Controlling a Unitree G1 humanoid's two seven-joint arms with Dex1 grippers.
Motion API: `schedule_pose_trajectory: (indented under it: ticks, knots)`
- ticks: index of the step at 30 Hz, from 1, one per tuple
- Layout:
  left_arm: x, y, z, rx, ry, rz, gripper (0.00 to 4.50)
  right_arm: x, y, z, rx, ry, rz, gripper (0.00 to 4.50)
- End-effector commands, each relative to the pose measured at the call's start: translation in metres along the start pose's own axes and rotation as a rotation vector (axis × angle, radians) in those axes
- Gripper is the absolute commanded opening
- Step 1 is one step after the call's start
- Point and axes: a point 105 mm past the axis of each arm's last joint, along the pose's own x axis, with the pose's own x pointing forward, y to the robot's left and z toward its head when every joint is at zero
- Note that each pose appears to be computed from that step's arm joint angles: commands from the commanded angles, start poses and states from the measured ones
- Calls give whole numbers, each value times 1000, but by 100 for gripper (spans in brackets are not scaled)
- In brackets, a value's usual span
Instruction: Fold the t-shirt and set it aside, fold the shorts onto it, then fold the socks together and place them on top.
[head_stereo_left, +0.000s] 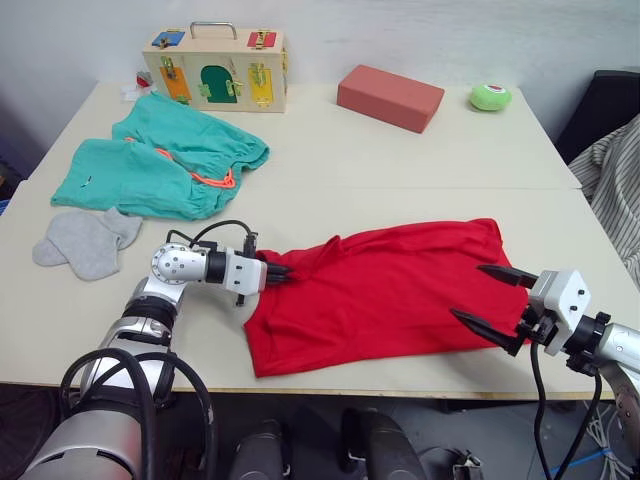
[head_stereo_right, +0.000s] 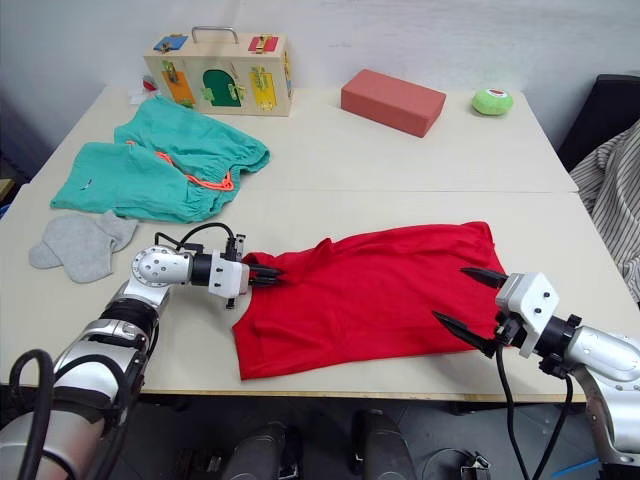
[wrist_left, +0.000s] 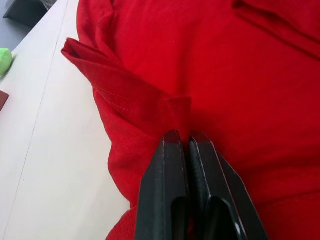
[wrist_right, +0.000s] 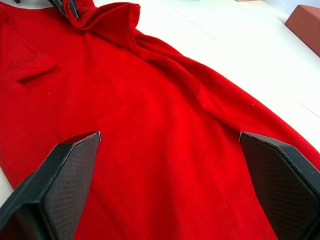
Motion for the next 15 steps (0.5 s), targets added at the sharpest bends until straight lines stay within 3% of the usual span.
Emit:
schedule_pose_trajectory:
  ticks: [1, 3, 6, 15]
  knots:
    - [-6, 5, 1, 39, 20, -14, 4, -1, -2, 5, -11, -23, -20, 450]
    - [-6, 5, 1, 40, 17, -26, 4, -1, -2, 4, -9, -23, -21, 450]
    - [-9, 11, 2, -34, -16, 12, 75, 0, -2, 4, -6, -25, -24, 450]
    - [-35, 40, -7, -364, -91, 193, 354, 0, -2, 3, 6, -28, -33, 450]
